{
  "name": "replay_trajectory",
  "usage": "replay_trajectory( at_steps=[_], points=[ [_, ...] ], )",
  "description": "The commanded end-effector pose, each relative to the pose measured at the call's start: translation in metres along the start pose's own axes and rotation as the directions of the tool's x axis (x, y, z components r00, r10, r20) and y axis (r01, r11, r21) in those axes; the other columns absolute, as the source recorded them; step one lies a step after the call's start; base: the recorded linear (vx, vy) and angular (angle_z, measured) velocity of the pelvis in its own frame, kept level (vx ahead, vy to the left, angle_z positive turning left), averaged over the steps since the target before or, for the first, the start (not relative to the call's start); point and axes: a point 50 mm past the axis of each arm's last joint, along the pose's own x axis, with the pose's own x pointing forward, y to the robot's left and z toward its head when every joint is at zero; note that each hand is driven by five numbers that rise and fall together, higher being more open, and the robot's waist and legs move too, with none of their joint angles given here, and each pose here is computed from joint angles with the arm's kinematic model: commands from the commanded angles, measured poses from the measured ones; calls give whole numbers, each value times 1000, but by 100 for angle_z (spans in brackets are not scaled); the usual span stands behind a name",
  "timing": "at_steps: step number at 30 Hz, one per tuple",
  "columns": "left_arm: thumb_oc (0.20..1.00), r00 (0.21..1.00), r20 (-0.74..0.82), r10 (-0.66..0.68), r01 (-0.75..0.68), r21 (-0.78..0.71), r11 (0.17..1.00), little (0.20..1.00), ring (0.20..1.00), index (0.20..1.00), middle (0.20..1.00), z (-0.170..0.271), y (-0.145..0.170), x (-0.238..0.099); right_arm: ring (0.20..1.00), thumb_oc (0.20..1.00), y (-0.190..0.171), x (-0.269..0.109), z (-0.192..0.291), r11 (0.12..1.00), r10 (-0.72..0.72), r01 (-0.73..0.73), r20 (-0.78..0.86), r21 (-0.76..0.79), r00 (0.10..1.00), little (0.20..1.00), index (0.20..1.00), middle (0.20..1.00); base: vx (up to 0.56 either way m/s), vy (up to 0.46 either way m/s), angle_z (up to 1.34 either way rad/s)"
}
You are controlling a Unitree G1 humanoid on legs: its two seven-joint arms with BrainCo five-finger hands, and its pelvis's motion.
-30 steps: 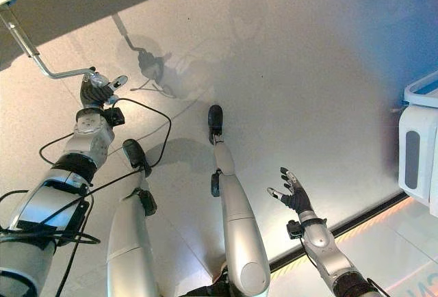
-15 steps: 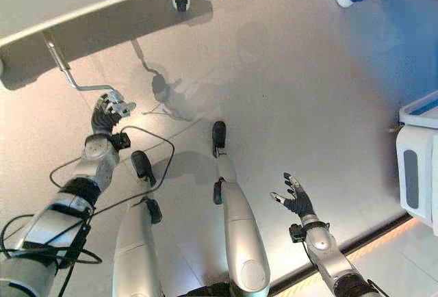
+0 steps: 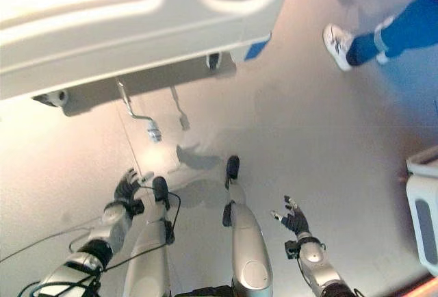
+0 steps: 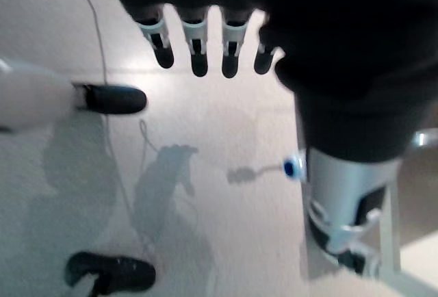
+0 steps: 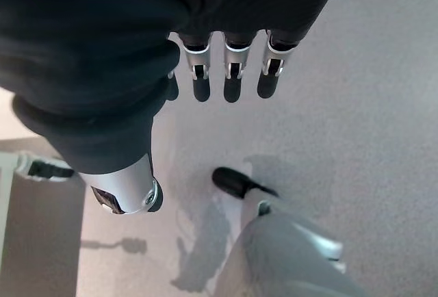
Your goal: Raise the hospital bed
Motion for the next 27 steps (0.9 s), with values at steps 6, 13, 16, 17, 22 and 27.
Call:
replay_trajectory(
  at_steps=[6, 13, 16, 17, 22, 27],
  points=[
    [1000, 977, -210, 29, -12, 82, 997, 1000, 1000, 1000, 1000, -65, 19, -25, 1000, 1000, 1, -14, -42, 999, 7, -14, -189, -32, 982, 1000, 1000, 1000, 121, 52, 3],
    [1000, 932, -361, 24, 29, 141, 990, 1000, 1000, 1000, 1000, -113, 21, -54, 1000, 1000, 8, -33, -79, 999, 10, -21, -361, -28, 932, 1000, 1000, 1000, 102, 32, 4],
    [1000, 920, -392, 20, 51, 171, 984, 1000, 1000, 1000, 1000, -121, 21, -59, 1000, 1000, 11, -36, -85, 999, 18, -29, -390, -23, 921, 1000, 1000, 1000, 81, 11, 3],
    [1000, 915, -402, 21, 62, 192, 979, 1000, 1000, 1000, 1000, -124, 21, -62, 1000, 1000, 13, -39, -88, 999, 21, -34, -404, -24, 915, 1000, 1000, 1000, 104, 11, 8],
    [1000, 891, -454, 25, 101, 252, 962, 1000, 1000, 1000, 1000, -138, 22, -72, 1000, 1000, 21, -46, -98, 998, 46, -62, -458, -20, 888, 1000, 1000, 1000, 58, -5, 6],
    [1000, 865, -500, 41, 113, 273, 955, 1000, 1000, 1000, 1000, -150, 24, -81, 1000, 1000, 31, -50, -104, 994, 76, -103, -498, -27, 864, 1000, 1000, 1000, 69, -14, 1]
  ],
)
